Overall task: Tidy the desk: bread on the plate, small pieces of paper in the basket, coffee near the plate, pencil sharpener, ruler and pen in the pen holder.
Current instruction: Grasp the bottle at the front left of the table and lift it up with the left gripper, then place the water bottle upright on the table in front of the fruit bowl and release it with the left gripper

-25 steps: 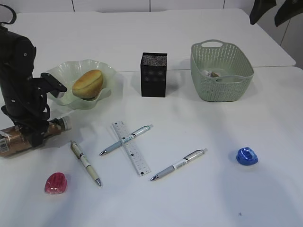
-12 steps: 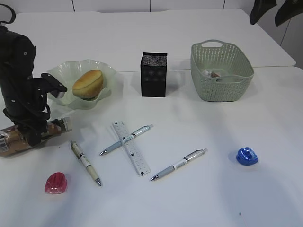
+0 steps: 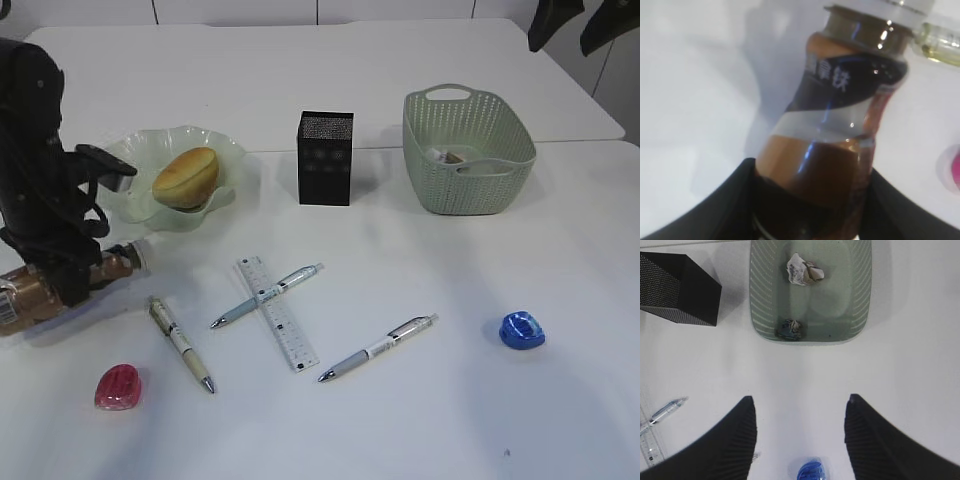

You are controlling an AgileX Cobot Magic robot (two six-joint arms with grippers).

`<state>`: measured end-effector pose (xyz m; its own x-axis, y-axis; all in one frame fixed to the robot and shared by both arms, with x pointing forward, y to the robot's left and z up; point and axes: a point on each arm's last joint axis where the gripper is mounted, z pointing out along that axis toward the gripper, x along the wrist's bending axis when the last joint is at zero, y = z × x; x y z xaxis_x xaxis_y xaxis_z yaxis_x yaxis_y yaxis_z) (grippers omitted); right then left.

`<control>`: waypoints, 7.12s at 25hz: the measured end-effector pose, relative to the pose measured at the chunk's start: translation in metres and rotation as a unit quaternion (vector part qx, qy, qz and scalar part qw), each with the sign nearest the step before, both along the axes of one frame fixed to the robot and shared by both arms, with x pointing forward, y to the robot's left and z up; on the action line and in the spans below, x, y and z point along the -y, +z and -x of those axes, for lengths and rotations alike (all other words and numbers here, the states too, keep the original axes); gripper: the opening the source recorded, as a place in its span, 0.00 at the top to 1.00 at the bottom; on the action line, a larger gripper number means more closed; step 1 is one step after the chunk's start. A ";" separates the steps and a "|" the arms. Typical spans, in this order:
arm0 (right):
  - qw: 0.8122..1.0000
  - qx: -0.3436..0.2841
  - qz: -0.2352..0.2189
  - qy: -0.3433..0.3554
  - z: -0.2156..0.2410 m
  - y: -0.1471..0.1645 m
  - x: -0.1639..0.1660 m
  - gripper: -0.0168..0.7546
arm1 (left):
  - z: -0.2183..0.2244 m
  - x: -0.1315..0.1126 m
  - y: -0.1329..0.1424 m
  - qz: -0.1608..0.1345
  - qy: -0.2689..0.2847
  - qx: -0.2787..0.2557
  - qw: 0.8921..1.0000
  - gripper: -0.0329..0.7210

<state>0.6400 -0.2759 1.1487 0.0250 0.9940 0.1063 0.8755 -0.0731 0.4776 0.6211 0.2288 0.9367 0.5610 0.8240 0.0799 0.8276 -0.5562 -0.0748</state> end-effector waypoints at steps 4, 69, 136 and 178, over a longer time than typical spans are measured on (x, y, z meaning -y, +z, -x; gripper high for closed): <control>1.000 0.001 0.000 0.000 0.000 0.000 0.000 0.40 | 0.002 0.000 0.019 0.000 0.019 -0.005 1.000 0.46; 1.000 0.001 0.007 -0.001 0.000 0.000 0.001 0.40 | 0.119 -0.028 0.024 0.359 0.264 0.621 0.645 0.46; 0.999 -0.002 0.031 -0.006 -0.002 -0.003 0.005 0.40 | 0.068 -0.019 -0.060 0.281 0.240 0.584 0.723 0.39; 0.999 -0.001 0.043 -0.008 -0.002 -0.003 0.008 0.40 | 0.068 -0.019 -0.059 0.280 0.229 0.597 0.716 0.21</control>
